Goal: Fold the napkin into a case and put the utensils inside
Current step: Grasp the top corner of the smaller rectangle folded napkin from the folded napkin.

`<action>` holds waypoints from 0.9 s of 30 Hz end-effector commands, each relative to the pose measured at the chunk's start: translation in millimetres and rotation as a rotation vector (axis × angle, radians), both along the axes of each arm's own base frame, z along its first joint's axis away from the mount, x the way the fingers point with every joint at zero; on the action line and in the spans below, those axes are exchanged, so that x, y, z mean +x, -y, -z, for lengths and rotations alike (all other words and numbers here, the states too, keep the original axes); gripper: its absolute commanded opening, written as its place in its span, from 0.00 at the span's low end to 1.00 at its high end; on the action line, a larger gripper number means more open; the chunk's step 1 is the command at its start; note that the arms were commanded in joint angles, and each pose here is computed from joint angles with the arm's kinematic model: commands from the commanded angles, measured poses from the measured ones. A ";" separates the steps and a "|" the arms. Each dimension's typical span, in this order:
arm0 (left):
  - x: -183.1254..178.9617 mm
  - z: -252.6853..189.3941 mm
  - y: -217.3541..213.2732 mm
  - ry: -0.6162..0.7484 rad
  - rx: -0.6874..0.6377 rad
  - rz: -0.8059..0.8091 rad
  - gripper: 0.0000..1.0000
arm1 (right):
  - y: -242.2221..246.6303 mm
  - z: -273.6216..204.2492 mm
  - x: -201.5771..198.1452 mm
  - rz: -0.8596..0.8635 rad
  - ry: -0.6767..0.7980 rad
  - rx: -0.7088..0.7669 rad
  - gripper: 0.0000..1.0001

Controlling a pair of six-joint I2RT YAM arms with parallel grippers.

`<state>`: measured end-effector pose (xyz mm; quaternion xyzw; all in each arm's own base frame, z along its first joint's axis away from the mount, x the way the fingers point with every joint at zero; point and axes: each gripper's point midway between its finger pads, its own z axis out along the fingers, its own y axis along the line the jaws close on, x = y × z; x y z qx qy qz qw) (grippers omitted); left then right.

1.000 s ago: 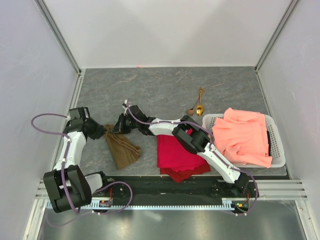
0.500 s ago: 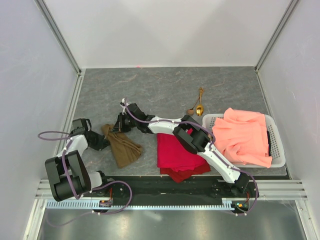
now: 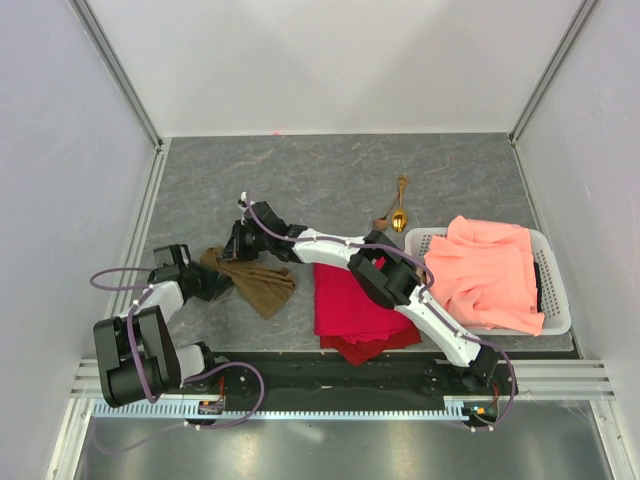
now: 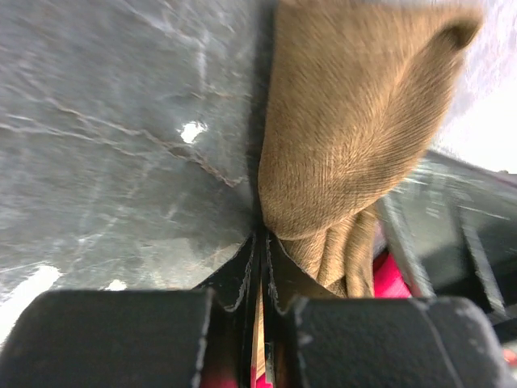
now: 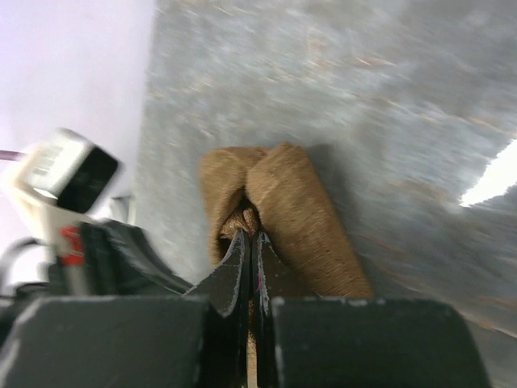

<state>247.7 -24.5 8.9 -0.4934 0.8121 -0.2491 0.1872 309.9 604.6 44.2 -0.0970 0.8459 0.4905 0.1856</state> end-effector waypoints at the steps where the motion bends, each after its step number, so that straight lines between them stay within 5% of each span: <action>1: -42.2 29.8 1.3 -0.182 0.050 0.018 0.06 | -19.8 -29.1 -1.2 0.031 -0.012 0.073 0.00; 11: -13.2 -66.1 -16.2 -0.029 0.136 0.019 0.21 | -9.7 -5.1 -0.5 0.017 -0.006 0.039 0.00; 15: 5.8 -90.7 -58.8 -0.026 0.221 -0.074 0.16 | -7.2 -4.2 -0.4 0.010 0.008 0.031 0.00; 22: 30.3 -61.8 -104.8 -0.131 0.303 -0.037 0.09 | -7.3 -6.4 -1.0 -0.001 0.019 0.032 0.00; 27: 37.2 -34.4 -100.7 -0.196 0.238 0.024 0.08 | -6.0 -9.4 -2.1 -0.001 0.026 0.029 0.00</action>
